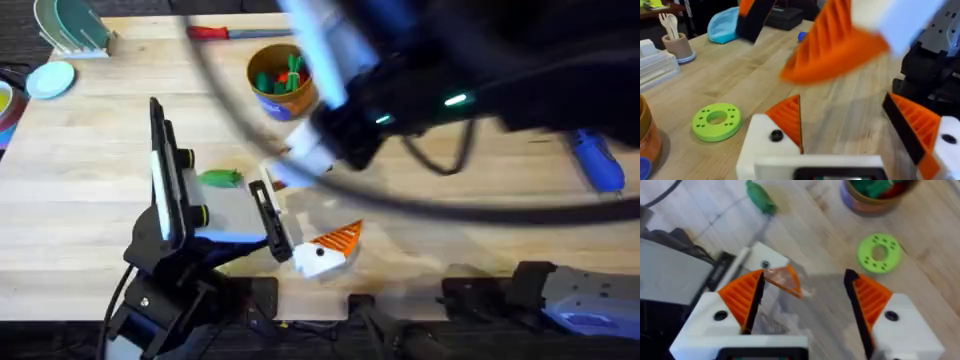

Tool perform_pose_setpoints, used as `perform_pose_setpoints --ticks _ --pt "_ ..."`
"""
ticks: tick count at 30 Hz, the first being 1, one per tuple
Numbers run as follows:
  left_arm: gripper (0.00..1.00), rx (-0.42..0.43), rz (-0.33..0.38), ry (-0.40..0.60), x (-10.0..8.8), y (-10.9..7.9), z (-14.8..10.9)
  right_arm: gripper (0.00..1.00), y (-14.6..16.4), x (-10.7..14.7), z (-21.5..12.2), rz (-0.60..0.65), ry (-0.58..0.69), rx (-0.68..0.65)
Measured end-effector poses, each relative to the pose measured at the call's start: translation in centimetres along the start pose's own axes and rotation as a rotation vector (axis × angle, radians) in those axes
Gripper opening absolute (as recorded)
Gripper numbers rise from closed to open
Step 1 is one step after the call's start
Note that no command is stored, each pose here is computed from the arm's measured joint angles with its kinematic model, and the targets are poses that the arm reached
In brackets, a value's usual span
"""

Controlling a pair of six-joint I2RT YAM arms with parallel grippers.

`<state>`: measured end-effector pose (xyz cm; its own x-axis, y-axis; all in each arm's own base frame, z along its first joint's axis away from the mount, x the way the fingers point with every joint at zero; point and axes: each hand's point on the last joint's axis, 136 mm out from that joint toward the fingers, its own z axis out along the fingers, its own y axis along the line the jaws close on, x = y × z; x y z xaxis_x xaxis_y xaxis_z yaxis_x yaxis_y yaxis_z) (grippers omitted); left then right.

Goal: Pick up the gripper from the table and insert it into the empty holder that is missing its gripper. Then pick up a screw, insert it into the mounting hole, and use the screwdriver to tighten it. Finally, clean up the table by picking up the vegetable and placing it into the bucket.

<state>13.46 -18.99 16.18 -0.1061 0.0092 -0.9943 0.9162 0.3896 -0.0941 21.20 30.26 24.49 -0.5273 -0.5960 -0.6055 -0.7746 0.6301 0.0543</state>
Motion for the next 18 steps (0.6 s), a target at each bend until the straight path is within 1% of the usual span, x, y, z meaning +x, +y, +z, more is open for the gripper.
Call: perform_pose_setpoints --ticks 5,10,14,18 --pt "0.994 0.000 0.003 0.000 0.0 0.0 0.0 0.964 -4.2 1.8 -3.9 0.113 0.005 0.056" --pt "0.993 0.000 0.004 0.000 0.0 0.0 0.0 0.965 -7.4 4.0 -6.4 0.255 -0.018 0.045" --pt "0.993 0.000 0.005 0.000 0.0 0.0 0.0 0.966 -8.0 7.1 -7.3 0.322 -0.031 0.018" --pt "0.992 0.000 0.007 0.000 0.0 0.0 0.0 0.966 -6.9 9.1 -9.0 0.301 -0.090 -0.029"
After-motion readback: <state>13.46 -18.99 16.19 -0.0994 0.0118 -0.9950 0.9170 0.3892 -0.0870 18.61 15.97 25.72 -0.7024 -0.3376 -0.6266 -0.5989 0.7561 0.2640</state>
